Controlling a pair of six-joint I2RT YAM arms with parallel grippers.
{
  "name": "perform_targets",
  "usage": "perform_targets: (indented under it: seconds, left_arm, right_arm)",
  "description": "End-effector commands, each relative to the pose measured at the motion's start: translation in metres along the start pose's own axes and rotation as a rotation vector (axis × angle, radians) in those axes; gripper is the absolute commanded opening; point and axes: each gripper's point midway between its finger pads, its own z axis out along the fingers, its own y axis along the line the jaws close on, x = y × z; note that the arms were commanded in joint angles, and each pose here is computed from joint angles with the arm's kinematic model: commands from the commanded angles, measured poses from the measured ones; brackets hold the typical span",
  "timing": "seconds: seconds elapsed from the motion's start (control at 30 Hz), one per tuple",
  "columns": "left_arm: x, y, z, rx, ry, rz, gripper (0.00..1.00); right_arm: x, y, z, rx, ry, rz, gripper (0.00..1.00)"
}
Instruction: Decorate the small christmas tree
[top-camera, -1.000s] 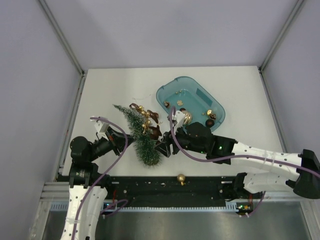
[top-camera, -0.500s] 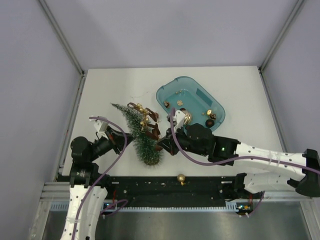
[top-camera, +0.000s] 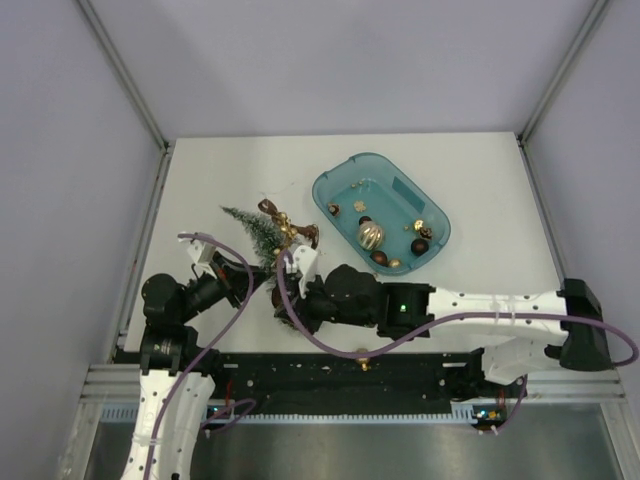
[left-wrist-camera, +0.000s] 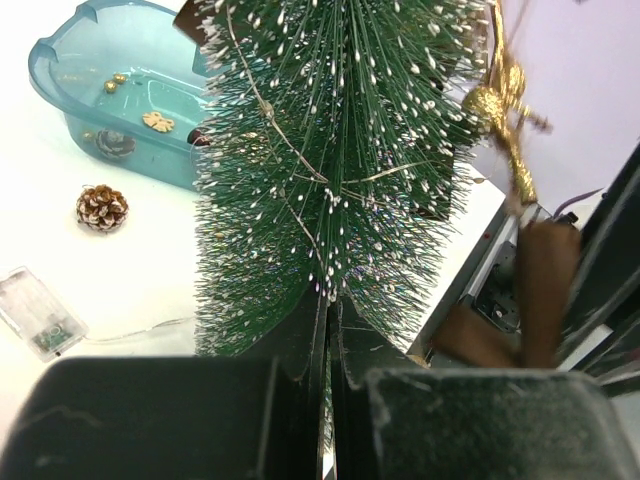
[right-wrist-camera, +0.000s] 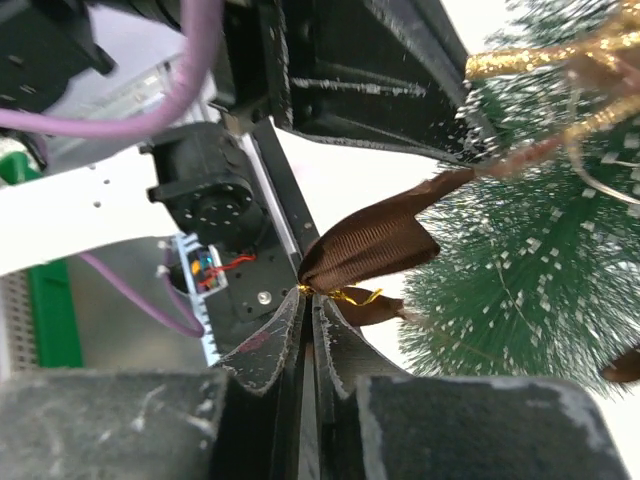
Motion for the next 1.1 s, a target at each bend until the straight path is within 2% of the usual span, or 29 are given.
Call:
perform_targets:
  seconds: [0.0, 0.1, 0.17, 0.33, 0.5, 0.63, 0.77, 0.9, 1.07]
  left_arm:
    - [-0.011, -0.009, -0.001, 0.029, -0.048, 0.056, 0.0]
    - [-0.011, -0.009, -0.001, 0.033, -0.045, 0.053, 0.0]
    - [-0.011, -0.009, -0.001, 0.031, -0.045, 0.052, 0.0]
    - [-0.012, -0.009, -0.001, 0.029, -0.048, 0.051, 0.0]
    - [-0.011, -0.009, -0.002, 0.027, -0.047, 0.05, 0.0]
    - [-0.012, -0.008, -0.002, 0.019, -0.052, 0.056, 0.0]
    - [-0.015, -0.005, -0.003, -0.01, -0.06, 0.065, 0.0]
    - [-0.015, -0.004, -0.004, -0.02, -0.062, 0.067, 0.0]
    - [-0.014, -0.003, -0.005, -0.028, -0.065, 0.067, 0.0]
  right_arm:
    - [-0.011, 0.011, 0.019, -0.033, -0.036, -0.037, 0.08]
    - [-0.004, 0.003, 0.026, 0.0, -0.022, -0.047, 0.2]
    - [-0.003, 0.0, 0.025, 0.02, -0.025, -0.052, 0.35]
    - [-0.005, -0.004, 0.016, 0.04, -0.02, -0.059, 0.63]
    - [-0.015, -0.005, -0.011, 0.044, 0.0, -0.074, 0.82]
    - [-0.033, 0.0, -0.04, 0.026, -0.001, -0.101, 0.84]
    - [-0.077, -0.013, -0.077, 0.099, -0.081, -0.15, 0.84]
    - [-0.115, -0.072, -0.101, 0.249, -0.162, -0.073, 0.83]
    - [-0.101, -0.193, -0.098, 0.489, -0.122, 0.128, 0.76]
